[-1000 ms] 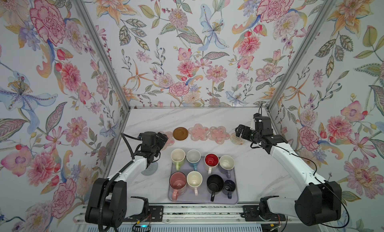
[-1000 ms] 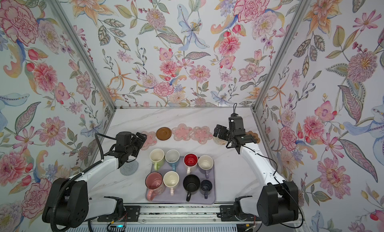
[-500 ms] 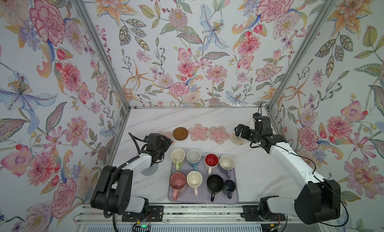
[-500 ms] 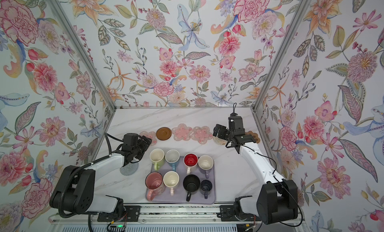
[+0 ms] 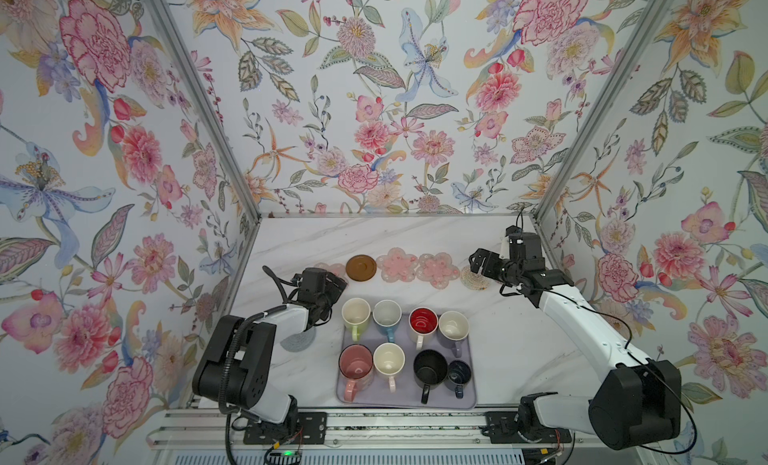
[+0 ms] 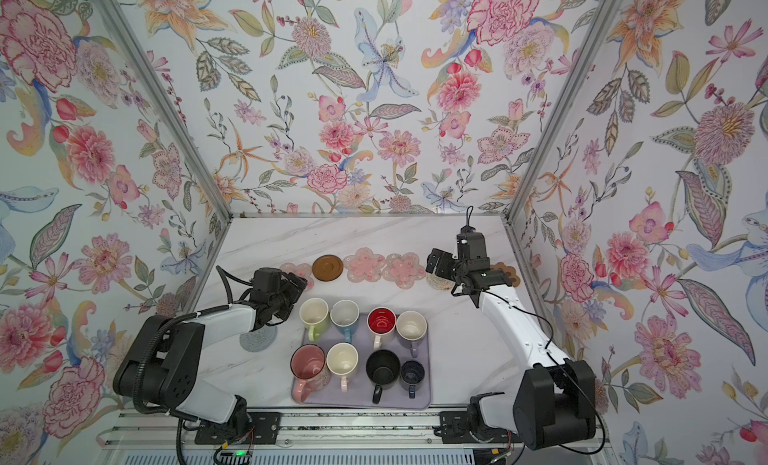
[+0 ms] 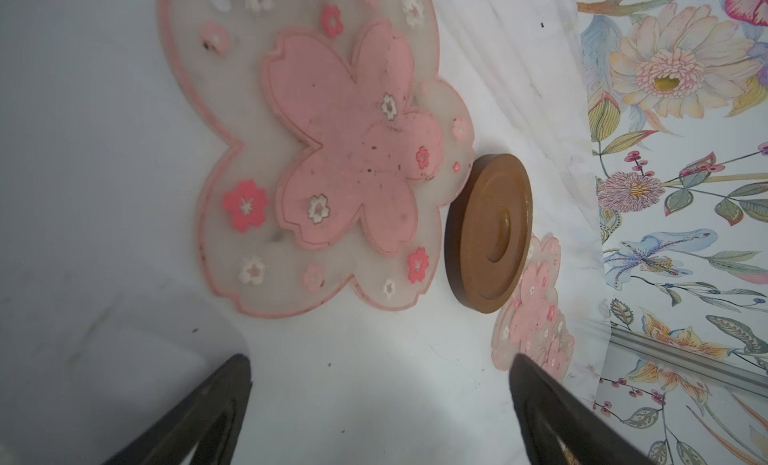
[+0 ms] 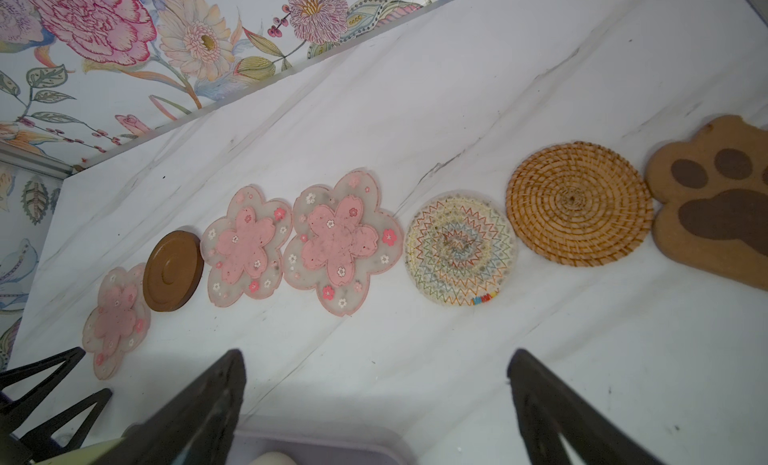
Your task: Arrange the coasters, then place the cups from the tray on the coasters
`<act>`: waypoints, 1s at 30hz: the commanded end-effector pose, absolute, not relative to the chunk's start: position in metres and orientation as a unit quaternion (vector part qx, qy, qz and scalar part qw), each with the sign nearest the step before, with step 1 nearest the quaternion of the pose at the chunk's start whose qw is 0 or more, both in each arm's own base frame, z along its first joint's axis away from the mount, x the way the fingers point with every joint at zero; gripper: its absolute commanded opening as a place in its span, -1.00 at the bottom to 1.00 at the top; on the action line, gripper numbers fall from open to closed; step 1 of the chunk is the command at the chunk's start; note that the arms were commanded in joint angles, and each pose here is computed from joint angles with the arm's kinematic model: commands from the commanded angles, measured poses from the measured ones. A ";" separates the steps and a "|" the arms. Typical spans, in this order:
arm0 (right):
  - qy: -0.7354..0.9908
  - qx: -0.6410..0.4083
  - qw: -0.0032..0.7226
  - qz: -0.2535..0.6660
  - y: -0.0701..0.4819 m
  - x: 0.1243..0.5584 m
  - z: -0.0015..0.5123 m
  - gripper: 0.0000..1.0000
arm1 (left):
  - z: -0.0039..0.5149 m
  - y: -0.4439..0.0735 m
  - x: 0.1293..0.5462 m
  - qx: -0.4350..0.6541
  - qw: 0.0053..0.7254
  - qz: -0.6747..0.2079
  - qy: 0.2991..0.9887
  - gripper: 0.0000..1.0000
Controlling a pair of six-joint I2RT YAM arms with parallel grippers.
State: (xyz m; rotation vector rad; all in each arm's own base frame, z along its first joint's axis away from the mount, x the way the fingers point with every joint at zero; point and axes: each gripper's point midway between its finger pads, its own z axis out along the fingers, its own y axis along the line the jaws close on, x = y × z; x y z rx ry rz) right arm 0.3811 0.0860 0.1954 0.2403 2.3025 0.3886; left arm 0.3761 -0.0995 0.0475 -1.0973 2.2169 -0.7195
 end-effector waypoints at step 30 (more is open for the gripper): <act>0.903 0.106 0.391 0.146 0.084 0.375 0.212 0.98 | 0.034 -0.061 0.432 -0.424 0.326 -0.261 0.803 0.98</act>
